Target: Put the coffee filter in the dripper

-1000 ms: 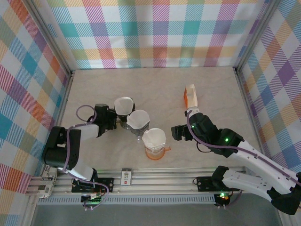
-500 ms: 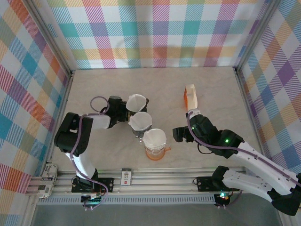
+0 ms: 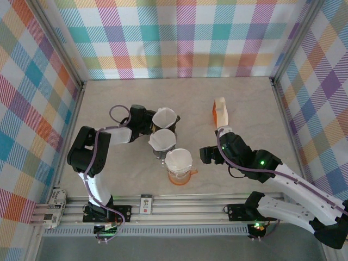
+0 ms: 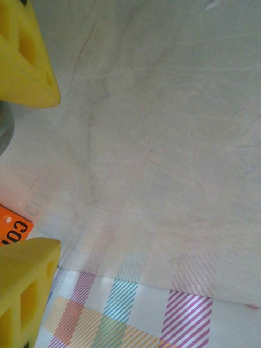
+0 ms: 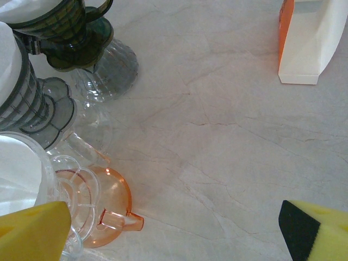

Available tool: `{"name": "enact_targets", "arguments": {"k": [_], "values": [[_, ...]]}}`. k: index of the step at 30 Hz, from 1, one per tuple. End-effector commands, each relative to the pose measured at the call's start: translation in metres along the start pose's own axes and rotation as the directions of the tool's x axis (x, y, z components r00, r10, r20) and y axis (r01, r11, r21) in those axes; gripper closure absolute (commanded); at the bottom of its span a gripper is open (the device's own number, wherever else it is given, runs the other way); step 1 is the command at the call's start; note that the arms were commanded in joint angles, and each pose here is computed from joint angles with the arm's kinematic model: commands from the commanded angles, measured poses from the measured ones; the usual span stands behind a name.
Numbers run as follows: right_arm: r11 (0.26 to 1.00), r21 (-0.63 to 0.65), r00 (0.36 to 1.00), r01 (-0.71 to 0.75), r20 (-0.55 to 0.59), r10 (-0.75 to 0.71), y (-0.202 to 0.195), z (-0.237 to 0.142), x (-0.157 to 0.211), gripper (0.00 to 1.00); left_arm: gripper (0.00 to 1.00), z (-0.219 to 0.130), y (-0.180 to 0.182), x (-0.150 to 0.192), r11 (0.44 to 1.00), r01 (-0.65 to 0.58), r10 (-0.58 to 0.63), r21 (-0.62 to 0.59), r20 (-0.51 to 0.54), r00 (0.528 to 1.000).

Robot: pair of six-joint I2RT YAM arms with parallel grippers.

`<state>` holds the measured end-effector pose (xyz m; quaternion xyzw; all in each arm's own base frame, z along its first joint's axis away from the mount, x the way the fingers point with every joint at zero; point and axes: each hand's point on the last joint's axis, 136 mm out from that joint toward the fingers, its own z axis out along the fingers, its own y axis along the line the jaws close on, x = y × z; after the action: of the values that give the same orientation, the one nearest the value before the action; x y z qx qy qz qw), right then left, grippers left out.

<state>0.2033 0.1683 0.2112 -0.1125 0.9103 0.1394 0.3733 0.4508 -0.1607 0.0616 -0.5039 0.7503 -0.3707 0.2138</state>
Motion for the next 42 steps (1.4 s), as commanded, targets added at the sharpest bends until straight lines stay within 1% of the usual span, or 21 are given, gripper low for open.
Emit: {"name": "enact_targets", "arguments": {"k": [1, 3, 6, 8, 10, 13, 15, 19, 20, 21, 23, 25, 26, 27, 29, 31, 32, 35, 36, 39, 42], "values": [[1.000, 0.015, 1.000, -0.012, 0.020, 0.012, -0.005, -0.003, -0.003, 0.01, 0.30, -0.027, 0.002, -0.029, 1.000, -0.012, 0.013, -0.017, 0.058, 0.998], [1.000, 0.015, 1.000, -0.014, 0.028, 0.014, -0.004, -0.004, -0.006, 0.01, 0.30, -0.046, 0.004, -0.044, 1.000, -0.023, 0.025, -0.020, 0.093, 0.995], [1.000, 0.007, 0.999, -0.013, 0.043, 0.012, -0.003, -0.006, -0.009, 0.01, 0.28, -0.086, -0.001, -0.065, 0.995, -0.092, 0.098, -0.044, 0.161, 0.982], [1.000, 0.000, 0.998, -0.008, 0.055, 0.008, -0.003, -0.007, -0.011, 0.01, 0.24, -0.115, -0.011, -0.072, 0.979, -0.189, 0.202, -0.079, 0.204, 0.958], [1.000, -0.008, 0.998, 0.001, 0.071, -0.001, -0.002, -0.008, -0.013, 0.01, 0.21, -0.137, -0.025, -0.073, 0.940, -0.318, 0.339, -0.126, 0.212, 0.917], [1.000, -0.025, 0.996, 0.016, 0.086, -0.014, 0.001, -0.008, -0.015, 0.01, 0.19, -0.162, -0.034, -0.071, 0.836, -0.501, 0.539, -0.223, 0.169, 0.825], [1.000, -0.019, 0.996, 0.019, 0.089, -0.018, 0.000, -0.006, -0.014, 0.01, 0.19, -0.175, -0.033, -0.074, 0.772, -0.573, 0.626, -0.277, 0.171, 0.761], [1.000, -0.015, 0.995, 0.012, 0.099, -0.010, -0.001, -0.002, -0.013, 0.01, 0.18, -0.194, -0.037, -0.078, 0.667, -0.680, 0.745, -0.306, 0.248, 0.619], [1.000, -0.014, 0.995, 0.010, 0.103, -0.008, -0.001, -0.002, -0.014, 0.01, 0.18, -0.197, -0.037, -0.081, 0.635, -0.705, 0.772, -0.317, 0.285, 0.568], [1.000, -0.014, 0.994, 0.009, 0.107, -0.007, -0.001, -0.001, -0.015, 0.01, 0.17, -0.200, -0.039, -0.085, 0.611, -0.720, 0.789, -0.327, 0.324, 0.522], [1.000, -0.016, 0.993, 0.014, 0.113, -0.012, 0.000, -0.001, -0.016, 0.01, 0.14, -0.211, -0.030, -0.102, 0.590, -0.692, 0.803, -0.415, 0.389, 0.452], [1.000, -0.012, 0.993, 0.018, 0.114, -0.016, 0.000, -0.001, -0.017, 0.01, 0.10, -0.216, -0.021, -0.118, 0.547, -0.663, 0.834, -0.511, 0.404, 0.376], [1.000, -0.007, 0.993, 0.019, 0.113, -0.019, -0.001, 0.000, -0.016, 0.01, 0.10, -0.212, -0.018, -0.124, 0.502, -0.668, 0.861, -0.549, 0.388, 0.329], [1.000, -0.004, 0.993, 0.020, 0.114, -0.019, -0.002, 0.000, -0.016, 0.01, 0.10, -0.208, -0.014, -0.128, 0.465, -0.670, 0.882, -0.580, 0.366, 0.296], [1.000, 0.006, 0.993, 0.025, 0.114, -0.025, -0.003, 0.001, -0.015, 0.01, 0.10, -0.188, 0.007, -0.135, 0.372, -0.682, 0.928, -0.630, 0.275, 0.252], [1.000, 0.021, 0.993, 0.021, 0.117, -0.023, -0.006, 0.000, -0.015, 0.01, 0.10, -0.172, 0.025, -0.140, 0.323, -0.682, 0.946, -0.656, 0.224, 0.233], [0.999, 0.028, 0.993, 0.020, 0.117, -0.023, -0.008, 0.000, -0.015, 0.01, 0.10, -0.167, 0.032, -0.143, 0.323, -0.677, 0.946, -0.662, 0.226, 0.231], [0.999, 0.042, 0.993, 0.024, 0.118, -0.029, -0.010, 0.000, -0.015, 0.01, 0.09, -0.154, 0.029, -0.138, 0.397, -0.717, 0.914, -0.573, 0.321, 0.249], [0.999, 0.049, 0.993, 0.024, 0.118, -0.030, -0.011, 0.001, -0.015, 0.01, 0.09, -0.151, 0.028, -0.140, 0.415, -0.712, 0.905, -0.566, 0.340, 0.257], [0.998, 0.056, 0.993, 0.027, 0.115, -0.033, -0.012, 0.003, -0.014, 0.01, 0.10, -0.139, 0.030, -0.149, 0.376, -0.704, 0.924, -0.603, 0.302, 0.235], [0.997, 0.080, 0.991, 0.010, 0.130, -0.020, -0.015, 0.004, -0.019, 0.01, 0.10, -0.124, 0.043, -0.153, 0.395, -0.725, 0.917, -0.564, 0.293, 0.272]]}}
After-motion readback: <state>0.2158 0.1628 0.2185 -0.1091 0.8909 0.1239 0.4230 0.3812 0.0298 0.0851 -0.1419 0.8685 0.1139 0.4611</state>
